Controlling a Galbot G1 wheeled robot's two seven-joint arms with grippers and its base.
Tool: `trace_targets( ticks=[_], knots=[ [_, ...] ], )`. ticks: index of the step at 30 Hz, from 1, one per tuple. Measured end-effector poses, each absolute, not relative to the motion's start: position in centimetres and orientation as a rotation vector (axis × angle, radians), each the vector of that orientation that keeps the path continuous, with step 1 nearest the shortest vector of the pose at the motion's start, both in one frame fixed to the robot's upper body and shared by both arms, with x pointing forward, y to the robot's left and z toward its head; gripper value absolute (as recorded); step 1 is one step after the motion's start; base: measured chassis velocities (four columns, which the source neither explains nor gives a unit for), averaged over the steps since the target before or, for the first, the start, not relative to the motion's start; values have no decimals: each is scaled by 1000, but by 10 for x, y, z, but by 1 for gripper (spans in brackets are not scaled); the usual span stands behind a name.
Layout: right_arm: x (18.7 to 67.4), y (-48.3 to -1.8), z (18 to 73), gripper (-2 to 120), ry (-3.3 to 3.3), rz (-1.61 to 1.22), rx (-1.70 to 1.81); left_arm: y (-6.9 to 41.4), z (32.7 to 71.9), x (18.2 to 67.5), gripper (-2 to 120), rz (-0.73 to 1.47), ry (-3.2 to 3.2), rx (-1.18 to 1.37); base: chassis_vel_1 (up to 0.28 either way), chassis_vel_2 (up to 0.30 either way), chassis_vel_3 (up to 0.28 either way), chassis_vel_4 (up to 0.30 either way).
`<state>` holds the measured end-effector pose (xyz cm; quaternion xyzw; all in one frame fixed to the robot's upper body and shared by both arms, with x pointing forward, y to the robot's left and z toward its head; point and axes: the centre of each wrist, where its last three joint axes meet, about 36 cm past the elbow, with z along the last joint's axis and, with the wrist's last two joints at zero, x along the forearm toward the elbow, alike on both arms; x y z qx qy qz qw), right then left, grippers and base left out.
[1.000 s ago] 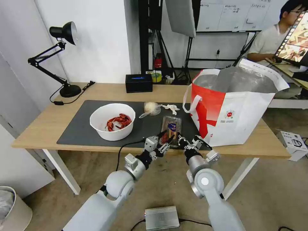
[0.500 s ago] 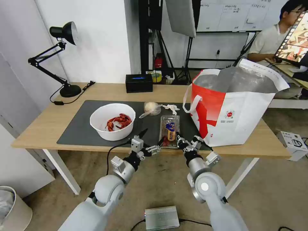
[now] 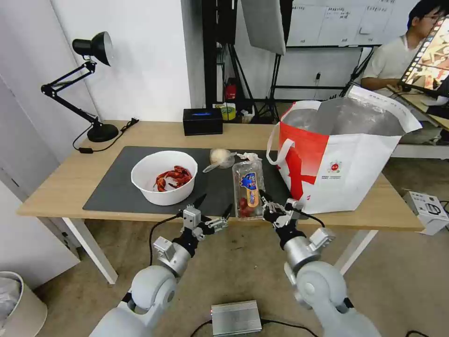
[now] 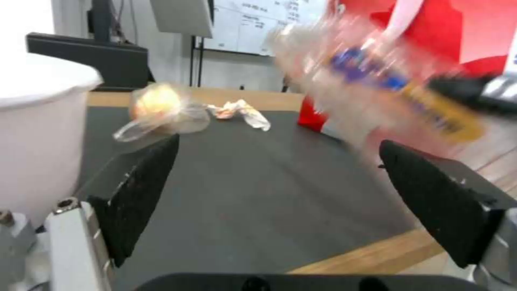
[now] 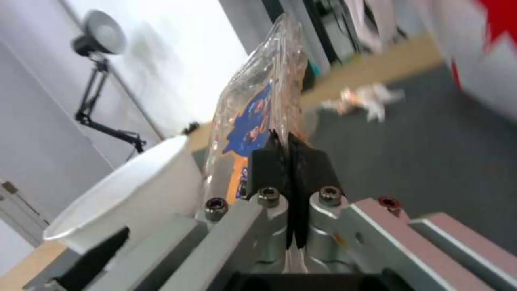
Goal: Pick up the trash from the table and place it into the takeout bag.
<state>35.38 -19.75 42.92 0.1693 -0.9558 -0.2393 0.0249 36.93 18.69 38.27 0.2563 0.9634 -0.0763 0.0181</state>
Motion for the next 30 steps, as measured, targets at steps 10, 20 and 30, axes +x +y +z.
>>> trace_targets(
  ticks=[10,20,30],
  knots=[
    [336,-219,469,0,-3174,-622,671,192,382,364,100,-241,3001,759,0,0,0,0],
    [333,-249,509,0,-3322,-670,609,193,380,363,100,-240,3002,757,0,0,0,0],
    [360,-292,561,0,-3420,-836,410,192,376,360,100,-242,3007,762,0,0,0,0]
  ],
)
